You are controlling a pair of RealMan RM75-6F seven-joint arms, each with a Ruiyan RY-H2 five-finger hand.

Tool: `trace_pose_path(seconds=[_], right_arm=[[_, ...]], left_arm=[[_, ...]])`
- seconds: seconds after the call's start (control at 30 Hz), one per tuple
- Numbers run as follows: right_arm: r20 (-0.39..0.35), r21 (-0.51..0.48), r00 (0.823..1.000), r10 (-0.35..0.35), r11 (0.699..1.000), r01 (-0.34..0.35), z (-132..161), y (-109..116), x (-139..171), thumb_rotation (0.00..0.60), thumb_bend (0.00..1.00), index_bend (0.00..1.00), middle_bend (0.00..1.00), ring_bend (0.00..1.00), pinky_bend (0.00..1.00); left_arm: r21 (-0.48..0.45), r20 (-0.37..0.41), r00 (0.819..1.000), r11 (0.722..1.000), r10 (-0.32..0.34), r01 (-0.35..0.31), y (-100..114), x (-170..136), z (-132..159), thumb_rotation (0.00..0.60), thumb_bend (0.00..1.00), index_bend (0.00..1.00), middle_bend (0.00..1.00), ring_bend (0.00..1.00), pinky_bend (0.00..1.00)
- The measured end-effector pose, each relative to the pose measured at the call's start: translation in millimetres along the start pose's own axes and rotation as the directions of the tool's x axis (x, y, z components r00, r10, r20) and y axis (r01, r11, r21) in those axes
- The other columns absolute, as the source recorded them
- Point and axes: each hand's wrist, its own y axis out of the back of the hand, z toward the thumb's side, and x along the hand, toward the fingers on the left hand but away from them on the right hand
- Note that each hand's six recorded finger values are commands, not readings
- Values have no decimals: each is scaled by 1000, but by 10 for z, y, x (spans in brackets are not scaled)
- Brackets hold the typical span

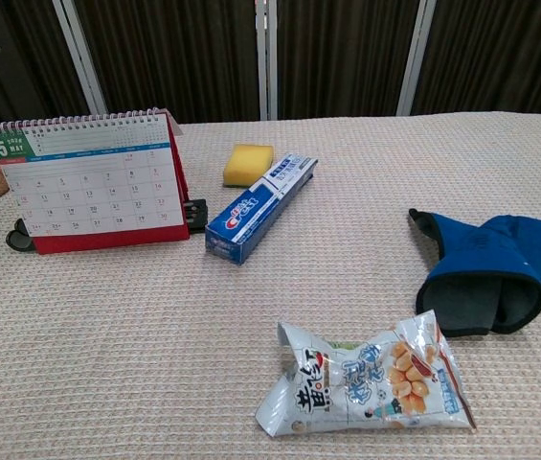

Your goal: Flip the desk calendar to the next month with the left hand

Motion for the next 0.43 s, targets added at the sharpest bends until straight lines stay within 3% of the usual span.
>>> trace_pose_path(seconds=[0.27,0.43], right_arm=[[-11,13,1000,-3,1000,4,46,-8,8,600,36,0,0,0,0],[-11,23,1000,-3,1000,3,42,-13,18,600,36,0,0,0,0]], left_arm=[[64,-42,999,998,20,-17,-153,-851,-312,600,44,0,0,0,0],[105,-71,997,994,10,-3,-234,-1106,-452,600,44,0,0,0,0]])
